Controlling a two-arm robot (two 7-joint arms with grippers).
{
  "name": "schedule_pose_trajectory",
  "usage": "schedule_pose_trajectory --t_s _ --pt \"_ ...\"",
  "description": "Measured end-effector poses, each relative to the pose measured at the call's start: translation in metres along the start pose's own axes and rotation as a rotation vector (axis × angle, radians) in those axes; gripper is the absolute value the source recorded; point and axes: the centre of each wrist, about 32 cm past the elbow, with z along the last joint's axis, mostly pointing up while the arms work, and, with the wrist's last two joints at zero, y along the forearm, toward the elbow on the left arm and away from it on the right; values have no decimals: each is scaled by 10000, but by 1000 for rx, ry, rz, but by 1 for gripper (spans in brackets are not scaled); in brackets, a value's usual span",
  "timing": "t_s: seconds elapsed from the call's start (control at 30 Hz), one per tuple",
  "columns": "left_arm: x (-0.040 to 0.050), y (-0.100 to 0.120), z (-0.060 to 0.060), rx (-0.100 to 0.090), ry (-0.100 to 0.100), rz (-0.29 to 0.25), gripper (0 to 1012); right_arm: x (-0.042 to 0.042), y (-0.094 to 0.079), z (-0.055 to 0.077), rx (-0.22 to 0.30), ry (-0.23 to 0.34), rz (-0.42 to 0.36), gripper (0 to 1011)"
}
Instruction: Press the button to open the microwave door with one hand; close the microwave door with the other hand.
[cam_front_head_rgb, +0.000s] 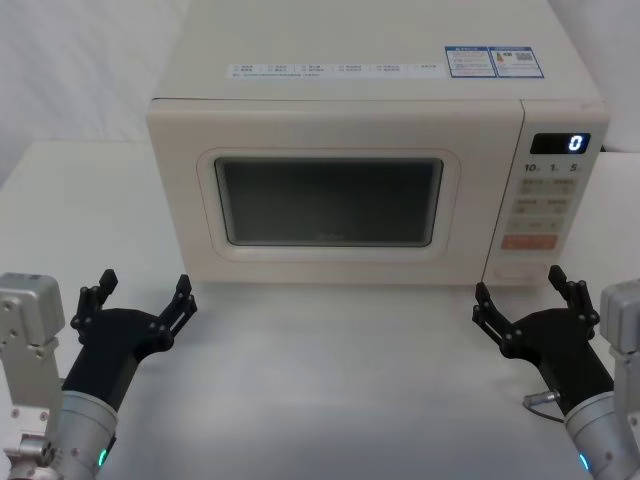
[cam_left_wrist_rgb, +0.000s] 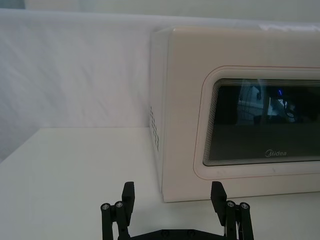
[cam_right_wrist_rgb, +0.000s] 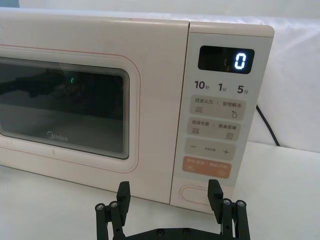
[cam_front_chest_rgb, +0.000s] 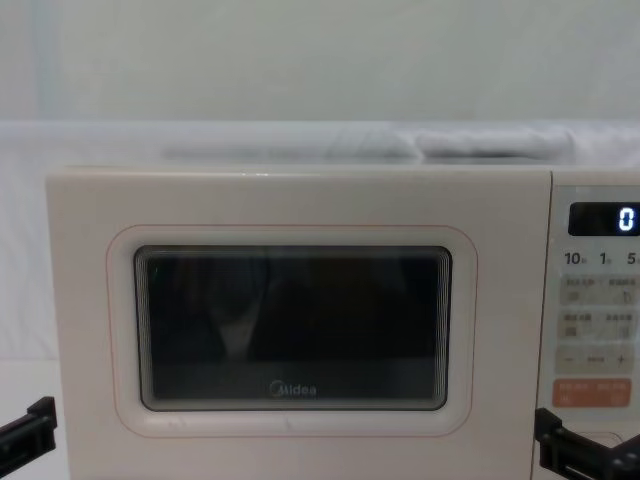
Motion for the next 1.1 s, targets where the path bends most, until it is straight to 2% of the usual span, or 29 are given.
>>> schedule_pose_trajectory --t_s 1.1 --pt "0 0 0 0 0 0 1001 0 0 0 0 0 0 1002"
